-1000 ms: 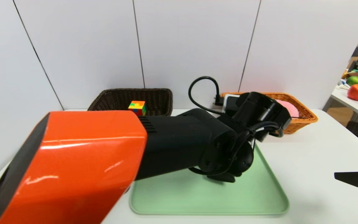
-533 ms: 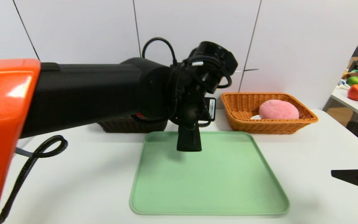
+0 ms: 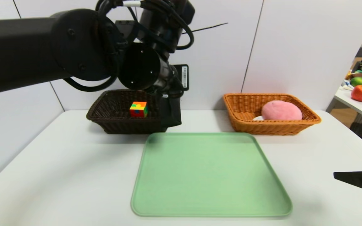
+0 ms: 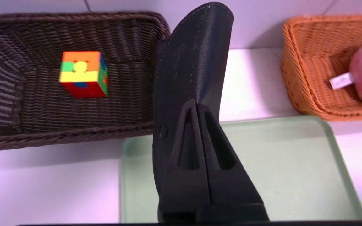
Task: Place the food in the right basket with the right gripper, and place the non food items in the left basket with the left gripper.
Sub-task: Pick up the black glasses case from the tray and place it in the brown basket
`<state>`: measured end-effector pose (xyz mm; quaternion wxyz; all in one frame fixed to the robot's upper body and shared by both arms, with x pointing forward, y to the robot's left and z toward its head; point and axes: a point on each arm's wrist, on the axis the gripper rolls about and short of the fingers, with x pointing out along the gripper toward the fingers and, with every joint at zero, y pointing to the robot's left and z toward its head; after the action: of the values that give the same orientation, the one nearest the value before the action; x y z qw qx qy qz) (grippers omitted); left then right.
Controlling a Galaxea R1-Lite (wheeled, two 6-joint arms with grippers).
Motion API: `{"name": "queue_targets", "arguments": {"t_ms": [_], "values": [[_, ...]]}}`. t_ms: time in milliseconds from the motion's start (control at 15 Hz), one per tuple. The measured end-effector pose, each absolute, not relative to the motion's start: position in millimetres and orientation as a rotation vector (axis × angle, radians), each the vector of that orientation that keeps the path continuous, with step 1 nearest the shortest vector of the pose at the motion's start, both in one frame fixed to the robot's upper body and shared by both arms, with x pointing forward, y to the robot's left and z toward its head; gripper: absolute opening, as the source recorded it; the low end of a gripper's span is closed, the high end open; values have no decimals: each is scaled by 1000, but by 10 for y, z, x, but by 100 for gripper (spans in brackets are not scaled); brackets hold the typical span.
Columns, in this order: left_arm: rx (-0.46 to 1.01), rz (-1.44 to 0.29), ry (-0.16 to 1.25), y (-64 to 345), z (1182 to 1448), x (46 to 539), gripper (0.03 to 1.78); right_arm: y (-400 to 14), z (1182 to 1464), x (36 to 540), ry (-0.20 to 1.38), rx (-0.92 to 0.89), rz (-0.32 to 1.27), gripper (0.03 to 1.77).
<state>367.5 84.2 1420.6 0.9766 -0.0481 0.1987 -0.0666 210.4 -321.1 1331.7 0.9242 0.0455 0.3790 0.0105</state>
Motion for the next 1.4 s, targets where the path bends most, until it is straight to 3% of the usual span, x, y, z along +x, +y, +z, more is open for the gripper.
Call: {"name": "queue_targets", "arguments": {"t_ms": [333, 800, 1400], "values": [[-109, -23, 368, 1274, 14318, 3900, 4, -3211, 13318, 2093, 775, 95, 26, 170], [-177, 62, 399, 1971, 14238, 4392, 4, -3202, 13320, 2090, 774, 91, 35, 170], [-197, 44, 405, 2177, 13969, 4821, 4, -3199, 13313, 2092, 779, 90, 35, 170]]}}
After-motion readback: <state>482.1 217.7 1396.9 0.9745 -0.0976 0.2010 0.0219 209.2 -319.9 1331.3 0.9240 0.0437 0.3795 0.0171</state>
